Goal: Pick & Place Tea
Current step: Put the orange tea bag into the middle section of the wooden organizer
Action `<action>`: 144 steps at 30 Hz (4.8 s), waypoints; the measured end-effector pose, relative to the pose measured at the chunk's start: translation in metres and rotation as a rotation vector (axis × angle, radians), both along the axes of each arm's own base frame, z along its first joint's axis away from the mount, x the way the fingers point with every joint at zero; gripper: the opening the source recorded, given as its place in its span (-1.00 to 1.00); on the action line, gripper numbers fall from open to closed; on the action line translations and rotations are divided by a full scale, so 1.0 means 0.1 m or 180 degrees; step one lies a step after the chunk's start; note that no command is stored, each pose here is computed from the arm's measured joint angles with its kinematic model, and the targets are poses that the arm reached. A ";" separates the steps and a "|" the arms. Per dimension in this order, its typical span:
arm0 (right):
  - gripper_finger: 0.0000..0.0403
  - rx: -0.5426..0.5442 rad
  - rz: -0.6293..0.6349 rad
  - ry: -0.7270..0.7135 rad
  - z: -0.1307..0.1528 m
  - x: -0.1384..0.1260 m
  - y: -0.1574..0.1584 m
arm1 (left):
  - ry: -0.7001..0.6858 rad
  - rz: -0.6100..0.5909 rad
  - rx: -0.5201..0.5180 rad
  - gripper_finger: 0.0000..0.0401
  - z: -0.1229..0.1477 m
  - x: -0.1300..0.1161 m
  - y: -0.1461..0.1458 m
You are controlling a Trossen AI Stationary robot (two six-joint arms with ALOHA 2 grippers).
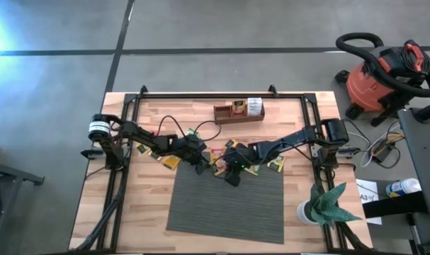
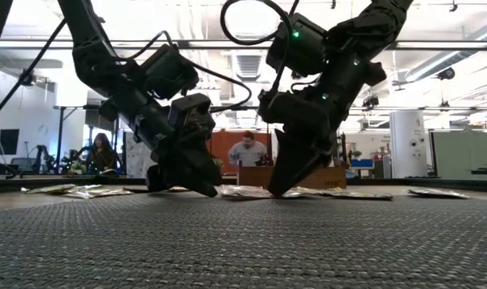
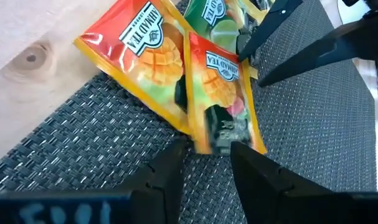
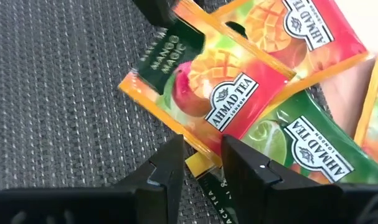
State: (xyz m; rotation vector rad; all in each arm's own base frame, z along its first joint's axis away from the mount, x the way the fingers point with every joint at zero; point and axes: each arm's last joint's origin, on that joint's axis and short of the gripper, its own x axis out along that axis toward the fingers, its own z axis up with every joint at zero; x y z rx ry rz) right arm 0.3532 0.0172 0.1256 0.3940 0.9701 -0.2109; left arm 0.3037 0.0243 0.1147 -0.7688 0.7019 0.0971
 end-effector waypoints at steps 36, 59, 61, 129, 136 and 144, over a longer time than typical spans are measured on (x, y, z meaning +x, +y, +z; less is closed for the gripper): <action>-0.48 0.0063 -0.0091 -0.0361 0.16 0.06 -0.03 | -0.0136 -0.0244 0.0276 -0.97 0.14 0.17 -0.01; -0.48 0.0480 -0.0452 -0.1322 1.49 -0.01 -1.20 | 0.1220 -0.1744 0.6079 -1.00 1.59 -0.33 -0.34; -0.48 0.0318 -0.0446 -0.1399 1.57 -0.01 -1.23 | 0.1383 -0.1689 0.5853 -1.00 1.63 -0.34 -0.28; -0.95 -0.0520 0.0308 -0.0797 1.64 0.30 -0.69 | 0.0274 -0.0718 0.2004 -0.59 2.20 -0.25 0.41; -0.96 -0.0791 -0.0259 -0.0773 1.73 0.22 -0.74 | 0.0184 -0.0075 0.2211 -0.48 2.35 -0.58 0.38; -0.96 -0.0705 -0.0939 -0.1728 1.94 -0.02 -0.78 | -0.1117 0.1028 0.1844 -0.48 2.16 -1.15 0.26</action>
